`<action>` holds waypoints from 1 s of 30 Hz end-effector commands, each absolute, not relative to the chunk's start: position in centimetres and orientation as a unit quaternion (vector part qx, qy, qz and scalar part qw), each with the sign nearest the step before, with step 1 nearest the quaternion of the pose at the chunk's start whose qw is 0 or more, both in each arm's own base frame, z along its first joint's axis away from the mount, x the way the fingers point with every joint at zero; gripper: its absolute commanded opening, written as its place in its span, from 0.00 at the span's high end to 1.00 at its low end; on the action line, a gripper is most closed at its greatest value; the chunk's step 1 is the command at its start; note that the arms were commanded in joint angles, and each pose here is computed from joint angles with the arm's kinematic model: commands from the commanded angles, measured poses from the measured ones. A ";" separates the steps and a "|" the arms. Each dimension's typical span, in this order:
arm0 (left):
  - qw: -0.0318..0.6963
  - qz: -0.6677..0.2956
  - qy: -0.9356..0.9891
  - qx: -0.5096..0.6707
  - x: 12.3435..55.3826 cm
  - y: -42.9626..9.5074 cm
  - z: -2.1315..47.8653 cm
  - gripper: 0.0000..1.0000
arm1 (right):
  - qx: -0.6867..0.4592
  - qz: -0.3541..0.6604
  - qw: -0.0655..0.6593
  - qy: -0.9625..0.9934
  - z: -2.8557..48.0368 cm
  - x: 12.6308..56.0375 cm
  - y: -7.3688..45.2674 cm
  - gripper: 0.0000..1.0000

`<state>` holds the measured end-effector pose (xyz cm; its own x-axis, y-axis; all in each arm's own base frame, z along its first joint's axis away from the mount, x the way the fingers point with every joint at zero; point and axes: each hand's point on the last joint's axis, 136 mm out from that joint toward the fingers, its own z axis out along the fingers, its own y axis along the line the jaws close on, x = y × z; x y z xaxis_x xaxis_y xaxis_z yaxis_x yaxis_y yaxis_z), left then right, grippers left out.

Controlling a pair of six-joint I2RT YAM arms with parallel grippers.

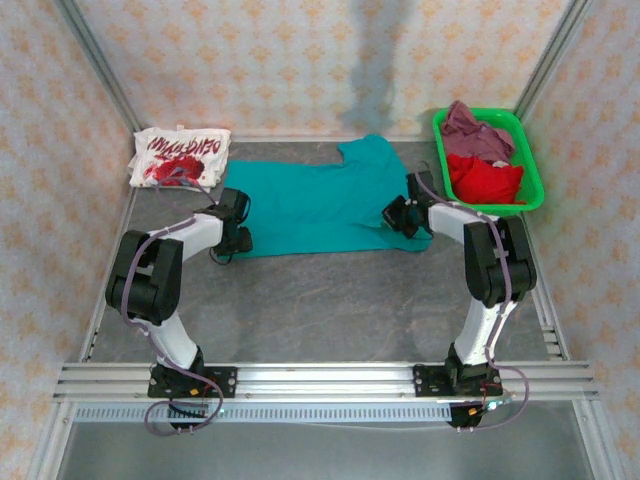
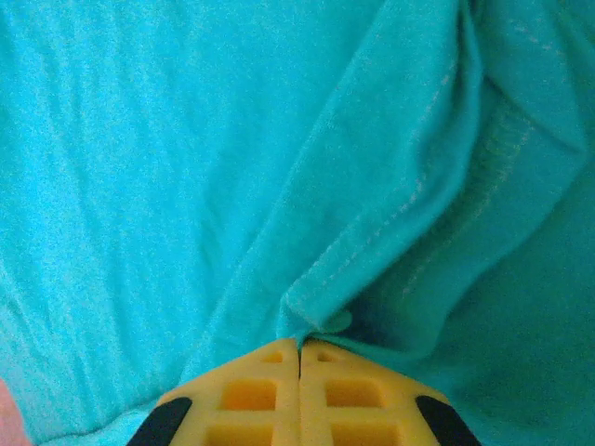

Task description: Fold and stack the t-shirts

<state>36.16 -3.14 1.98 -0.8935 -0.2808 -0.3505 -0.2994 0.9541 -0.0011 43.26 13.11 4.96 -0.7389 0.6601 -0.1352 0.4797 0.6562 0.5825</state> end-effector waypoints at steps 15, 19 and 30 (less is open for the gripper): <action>0.161 0.038 0.974 -0.156 35.9 -2.5 1.4 0.56 | 0.223 0.150 0.194 0.943 6.9 50.5 14.9 0.93; 0.159 0.038 0.974 -0.155 35.9 -2.5 1.3 0.55 | 0.202 0.137 0.182 0.952 6.4 51.6 16.6 0.92; 0.165 0.040 0.973 -0.157 36.0 -2.4 1.8 0.54 | 0.184 0.132 0.207 0.952 9.3 49.6 16.5 0.59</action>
<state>36.29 -3.16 1.95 -0.8938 -0.2800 -0.3503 -0.2989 0.9543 -0.0003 50.99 18.01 5.74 -0.8666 0.4080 -0.2872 0.3077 0.8901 0.3362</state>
